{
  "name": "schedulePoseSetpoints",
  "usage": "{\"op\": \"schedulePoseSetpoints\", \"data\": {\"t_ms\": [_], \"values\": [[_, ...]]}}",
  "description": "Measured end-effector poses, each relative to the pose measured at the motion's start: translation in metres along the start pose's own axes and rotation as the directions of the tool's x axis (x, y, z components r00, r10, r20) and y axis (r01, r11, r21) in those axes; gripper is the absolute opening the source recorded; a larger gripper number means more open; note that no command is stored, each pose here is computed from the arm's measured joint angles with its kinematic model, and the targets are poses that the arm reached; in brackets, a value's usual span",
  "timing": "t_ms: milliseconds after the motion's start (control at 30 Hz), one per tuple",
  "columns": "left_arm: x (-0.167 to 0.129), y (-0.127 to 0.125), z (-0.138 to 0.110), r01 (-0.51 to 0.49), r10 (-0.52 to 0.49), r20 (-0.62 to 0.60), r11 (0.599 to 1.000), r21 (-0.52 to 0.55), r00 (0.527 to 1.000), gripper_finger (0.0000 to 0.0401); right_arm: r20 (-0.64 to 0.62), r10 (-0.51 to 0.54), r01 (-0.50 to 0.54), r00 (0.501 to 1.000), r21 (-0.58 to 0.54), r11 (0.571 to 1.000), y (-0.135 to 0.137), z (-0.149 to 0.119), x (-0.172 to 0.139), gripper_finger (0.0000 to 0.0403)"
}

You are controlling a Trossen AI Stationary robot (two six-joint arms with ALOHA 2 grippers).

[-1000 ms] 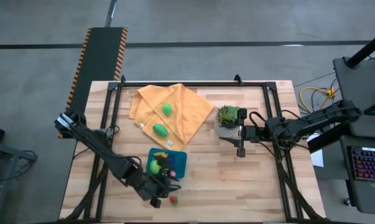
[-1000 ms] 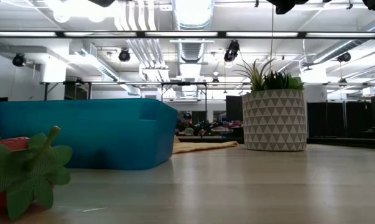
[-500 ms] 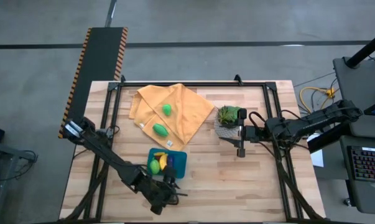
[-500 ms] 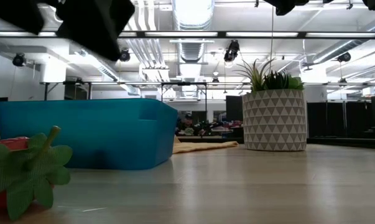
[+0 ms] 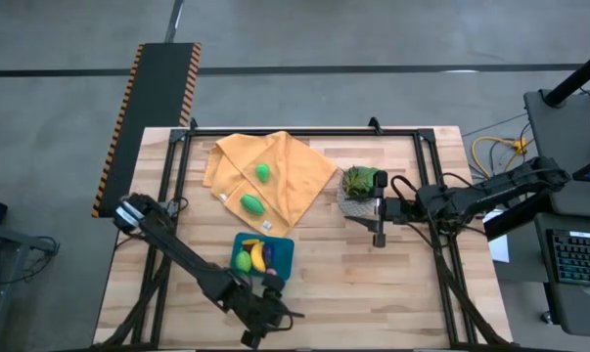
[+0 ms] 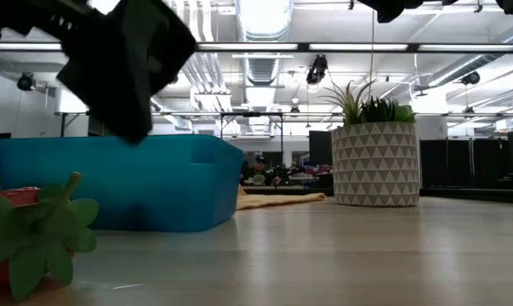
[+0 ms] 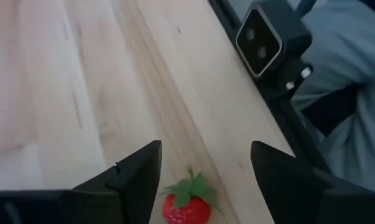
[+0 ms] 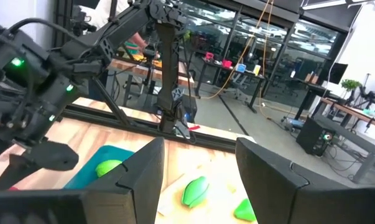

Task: Pick and placing Produce into tupperware
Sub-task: Put the strawberry into the blue bin

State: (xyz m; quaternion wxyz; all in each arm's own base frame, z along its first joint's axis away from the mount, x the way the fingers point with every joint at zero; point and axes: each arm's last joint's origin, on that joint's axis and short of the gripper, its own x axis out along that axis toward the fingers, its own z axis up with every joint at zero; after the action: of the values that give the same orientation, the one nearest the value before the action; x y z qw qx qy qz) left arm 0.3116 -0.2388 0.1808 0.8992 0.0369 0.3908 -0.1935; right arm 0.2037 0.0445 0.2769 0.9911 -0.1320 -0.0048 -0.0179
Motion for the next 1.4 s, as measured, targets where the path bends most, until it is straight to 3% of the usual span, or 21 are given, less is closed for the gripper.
{"op": "schedulePoseSetpoints", "data": {"t_ms": [967,1400], "values": [[0.019,0.003,-0.016,-0.029,0.028,-0.065,0.999,-0.016,0.997,0.0231,-0.002,0.001,-0.001,1.0,-0.002,1.0,0.0,0.0,0.0,0.0192],[0.019,0.003,-0.015,-0.029,0.028,-0.063,0.999,-0.016,0.998,0.0133,-0.002,0.001,-0.001,1.0,-0.002,1.0,0.0,0.0,0.0,0.0192]]}}
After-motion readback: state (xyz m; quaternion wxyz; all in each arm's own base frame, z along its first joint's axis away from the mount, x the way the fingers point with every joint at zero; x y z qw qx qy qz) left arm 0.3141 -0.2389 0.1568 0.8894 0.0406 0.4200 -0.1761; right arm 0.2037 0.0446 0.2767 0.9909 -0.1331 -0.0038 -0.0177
